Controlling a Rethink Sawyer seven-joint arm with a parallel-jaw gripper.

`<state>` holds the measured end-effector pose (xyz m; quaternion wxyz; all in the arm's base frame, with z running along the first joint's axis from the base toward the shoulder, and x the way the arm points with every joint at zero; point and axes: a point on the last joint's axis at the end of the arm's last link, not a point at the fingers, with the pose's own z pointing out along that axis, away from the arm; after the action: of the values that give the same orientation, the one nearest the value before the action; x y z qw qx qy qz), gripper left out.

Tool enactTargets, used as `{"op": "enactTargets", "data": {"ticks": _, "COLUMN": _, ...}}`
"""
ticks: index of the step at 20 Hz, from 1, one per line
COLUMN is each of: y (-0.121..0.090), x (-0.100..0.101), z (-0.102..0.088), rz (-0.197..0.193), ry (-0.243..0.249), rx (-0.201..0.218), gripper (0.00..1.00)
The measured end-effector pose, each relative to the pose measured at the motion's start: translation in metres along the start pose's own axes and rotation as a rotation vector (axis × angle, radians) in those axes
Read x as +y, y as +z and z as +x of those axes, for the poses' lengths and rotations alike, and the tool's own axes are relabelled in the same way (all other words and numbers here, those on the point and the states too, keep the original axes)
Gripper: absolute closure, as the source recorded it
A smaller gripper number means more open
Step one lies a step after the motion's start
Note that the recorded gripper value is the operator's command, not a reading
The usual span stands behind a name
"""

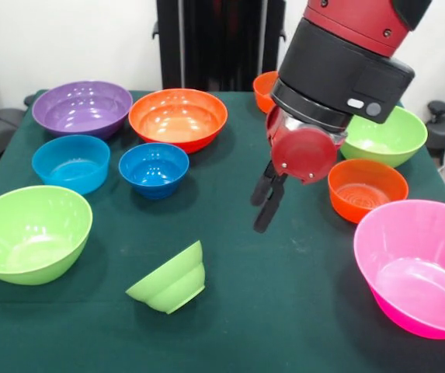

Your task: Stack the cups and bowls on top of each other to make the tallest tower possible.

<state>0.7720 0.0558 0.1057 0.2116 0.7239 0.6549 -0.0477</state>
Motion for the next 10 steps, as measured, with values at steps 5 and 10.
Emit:
{"op": "enactTargets", "data": {"ticks": 5, "y": 0.000, "x": -0.018, "z": -0.011, "rz": -0.013, "ry": -0.007, "rx": 0.015, "gripper": 0.00}}
{"op": "enactTargets", "data": {"ticks": 10, "y": 0.003, "x": -0.043, "z": -0.050, "rz": -0.017, "ry": -0.074, "rx": 0.033, "gripper": 0.00}}
